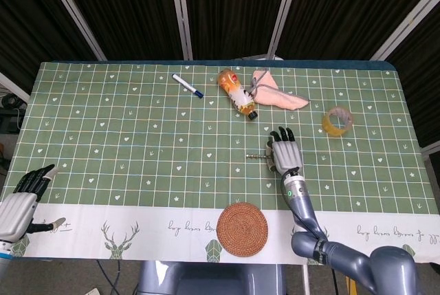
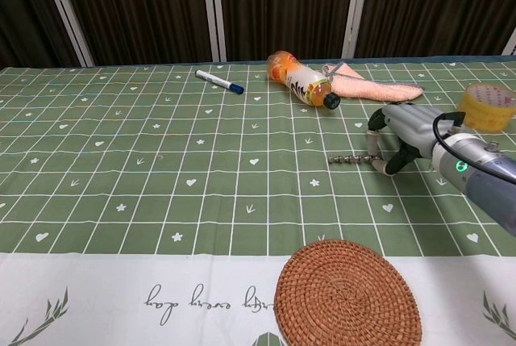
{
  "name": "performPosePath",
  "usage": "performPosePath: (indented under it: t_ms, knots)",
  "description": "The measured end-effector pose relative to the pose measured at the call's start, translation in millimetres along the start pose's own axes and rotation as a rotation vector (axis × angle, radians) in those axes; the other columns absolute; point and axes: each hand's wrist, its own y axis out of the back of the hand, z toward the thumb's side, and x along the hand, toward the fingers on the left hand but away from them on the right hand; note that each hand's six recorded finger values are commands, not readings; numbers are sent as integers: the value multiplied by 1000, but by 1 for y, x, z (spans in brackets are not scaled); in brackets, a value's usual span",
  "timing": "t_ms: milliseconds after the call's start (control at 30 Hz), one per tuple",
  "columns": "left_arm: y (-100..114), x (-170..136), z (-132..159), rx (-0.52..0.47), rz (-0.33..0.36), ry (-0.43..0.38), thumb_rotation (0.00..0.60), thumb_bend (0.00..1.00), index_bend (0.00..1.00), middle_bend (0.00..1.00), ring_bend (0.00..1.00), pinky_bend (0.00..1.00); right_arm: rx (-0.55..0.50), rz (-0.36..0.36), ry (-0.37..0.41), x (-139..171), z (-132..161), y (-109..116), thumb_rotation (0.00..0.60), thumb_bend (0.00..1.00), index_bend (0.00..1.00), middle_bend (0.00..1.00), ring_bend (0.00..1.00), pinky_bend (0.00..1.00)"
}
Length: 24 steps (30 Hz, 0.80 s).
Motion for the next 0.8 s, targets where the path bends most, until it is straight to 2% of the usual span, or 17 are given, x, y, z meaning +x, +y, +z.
performPosePath:
  t_ms: [233,533,800]
  knots:
    - [1,0,0,-2,2,0,600,38,0,0,0,0,4,-13,4,1,0,7,600,334,576,170,0,0]
    - [1,-1,1,-4,4,-5,600,39,0,0,0,0,47,-69,34,2,0,31,600,335,578,170,0,0]
    - [2,-2,3,-7,12,-16,600,37,0,0,0,0,232,-201,132,12,2,56,600,335,581,171,0,0]
